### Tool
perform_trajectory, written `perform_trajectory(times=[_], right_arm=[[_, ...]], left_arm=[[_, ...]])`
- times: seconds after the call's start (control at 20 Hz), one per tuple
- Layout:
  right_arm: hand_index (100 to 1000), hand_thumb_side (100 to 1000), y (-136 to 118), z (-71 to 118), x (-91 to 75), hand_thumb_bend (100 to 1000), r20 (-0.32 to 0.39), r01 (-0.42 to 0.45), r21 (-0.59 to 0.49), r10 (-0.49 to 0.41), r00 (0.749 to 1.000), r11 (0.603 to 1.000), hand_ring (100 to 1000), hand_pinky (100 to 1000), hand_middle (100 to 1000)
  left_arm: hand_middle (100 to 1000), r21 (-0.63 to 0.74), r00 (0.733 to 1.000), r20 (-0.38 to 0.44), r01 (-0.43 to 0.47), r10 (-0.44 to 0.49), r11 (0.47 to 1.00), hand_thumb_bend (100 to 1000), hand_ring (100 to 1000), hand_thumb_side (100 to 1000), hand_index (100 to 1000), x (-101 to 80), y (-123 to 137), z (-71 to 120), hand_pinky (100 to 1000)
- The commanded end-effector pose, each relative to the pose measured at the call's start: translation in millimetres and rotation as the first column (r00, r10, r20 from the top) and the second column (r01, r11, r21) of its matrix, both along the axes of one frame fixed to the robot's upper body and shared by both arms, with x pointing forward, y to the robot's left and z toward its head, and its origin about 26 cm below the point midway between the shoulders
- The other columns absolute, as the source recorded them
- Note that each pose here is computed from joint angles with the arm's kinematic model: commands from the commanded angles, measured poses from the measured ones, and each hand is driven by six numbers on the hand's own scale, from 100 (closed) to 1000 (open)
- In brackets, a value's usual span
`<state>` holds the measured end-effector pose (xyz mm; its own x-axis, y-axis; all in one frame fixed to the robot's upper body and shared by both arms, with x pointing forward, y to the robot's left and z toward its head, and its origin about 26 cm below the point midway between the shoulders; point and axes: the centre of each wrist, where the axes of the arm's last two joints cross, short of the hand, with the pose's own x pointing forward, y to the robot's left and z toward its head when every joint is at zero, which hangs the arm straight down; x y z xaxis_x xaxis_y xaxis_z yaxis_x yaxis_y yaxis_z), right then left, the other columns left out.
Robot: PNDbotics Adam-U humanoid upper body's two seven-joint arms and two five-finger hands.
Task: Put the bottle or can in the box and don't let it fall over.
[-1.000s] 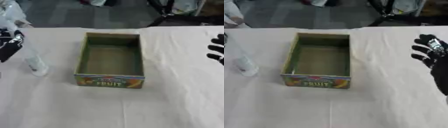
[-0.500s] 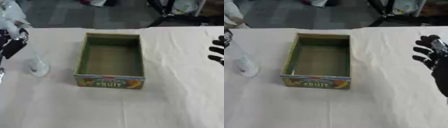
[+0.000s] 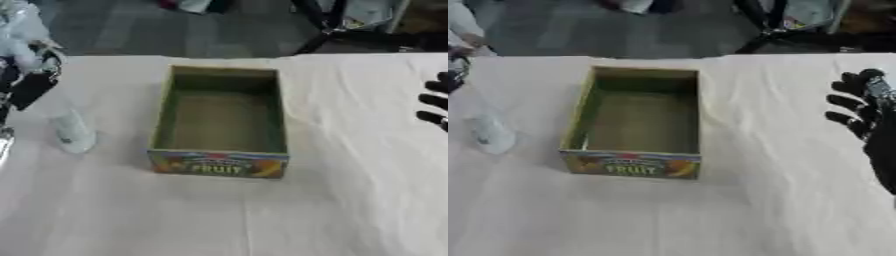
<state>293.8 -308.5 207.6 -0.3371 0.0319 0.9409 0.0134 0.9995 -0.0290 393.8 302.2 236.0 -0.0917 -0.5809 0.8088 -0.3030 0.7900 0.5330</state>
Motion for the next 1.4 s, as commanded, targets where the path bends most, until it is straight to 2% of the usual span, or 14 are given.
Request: perform_trajectory(times=[0.05,0.15,0.2,0.25,0.45,0.6,0.8,0.85,0.95,1.0,1.1,1.25,1.4], right_arm=[[838,825,0.7,8.1,-1.8,100,0.023,0.004,-0.016,-0.003,1.000,1.000,859,821,809],[838,908,0.3,7.8,-1.5,100,0.018,0.012,-0.014,-0.012,1.000,1.000,859,821,809],[838,986,0.2,7.5,-1.3,100,0.015,0.018,-0.013,-0.018,1.000,1.000,859,821,809],[838,1000,-0.1,7.1,-1.0,100,0.009,0.025,-0.010,-0.025,1.000,1.000,859,821,809],[838,1000,0.1,6.5,-0.4,100,-0.011,0.048,-0.004,-0.048,0.999,0.999,859,821,809],[838,1000,0.5,7.0,-0.5,100,-0.018,0.057,-0.001,-0.057,0.998,0.998,859,821,809],[838,1000,0.8,7.5,-0.3,100,-0.026,0.065,0.003,-0.065,0.998,0.998,859,821,809],[838,1000,0.8,7.7,-0.4,100,-0.026,0.066,0.004,-0.066,0.997,0.998,859,821,809],[838,1000,0.8,7.8,-0.5,100,-0.026,0.068,0.006,-0.068,0.997,0.998,859,821,809],[838,1000,0.7,7.8,-0.4,100,-0.028,0.069,0.007,-0.069,0.997,0.998,859,821,809],[838,1000,0.7,7.8,-0.4,100,-0.029,0.070,0.008,-0.069,0.997,0.998,858,821,808],[838,1000,0.7,7.7,-0.5,100,-0.029,0.070,0.011,-0.070,0.997,0.997,857,821,807],[837,1000,0.6,8.2,-0.7,100,-0.023,0.069,0.015,-0.069,0.997,0.997,856,821,807]], left_arm=[[691,0.007,0.999,0.032,-0.005,0.005,1.000,100,803,518,863,1.6,-0.2,9.6,1000],[689,0.000,1.000,0.027,-0.004,0.004,1.000,100,752,509,858,3.4,-1.0,6.4,1000],[688,-0.003,1.000,0.024,-0.001,0.002,1.000,100,746,497,858,4.1,-1.5,4.8,1000],[686,-0.005,1.000,0.020,0.002,-0.002,1.000,100,745,486,857,4.8,-1.9,2.8,1000],[663,-0.018,1.000,0.002,0.005,-0.005,1.000,100,726,437,844,7.5,-1.6,-7.3,1000],[621,-0.025,1.000,-0.005,-0.026,0.026,0.999,100,668,398,827,8.6,-0.2,-13.9,1000],[657,-0.051,0.999,-0.008,-0.041,0.041,0.998,100,697,399,830,8.1,0.2,-24.3,1000],[686,-0.058,0.999,-0.007,-0.037,0.037,0.998,100,764,407,838,7.7,0.7,-27.8,1000],[681,-0.069,1.000,0.001,-0.026,0.026,0.997,100,756,417,838,7.1,2.2,-34.9,1000],[669,-0.074,1.000,0.005,-0.020,0.021,0.997,100,716,415,834,7.1,3.4,-38.9,1000],[665,-0.085,1.000,0.001,-0.021,0.021,0.996,100,701,413,831,8.3,7.1,-48.5,1000],[622,-0.100,0.999,-0.024,-0.038,0.035,0.994,100,628,394,816,11.2,12.4,-63.4,1000],[645,-0.139,0.998,-0.059,-0.042,0.034,0.989,100,675,404,844,14.0,15.2,-77.4,1000]])
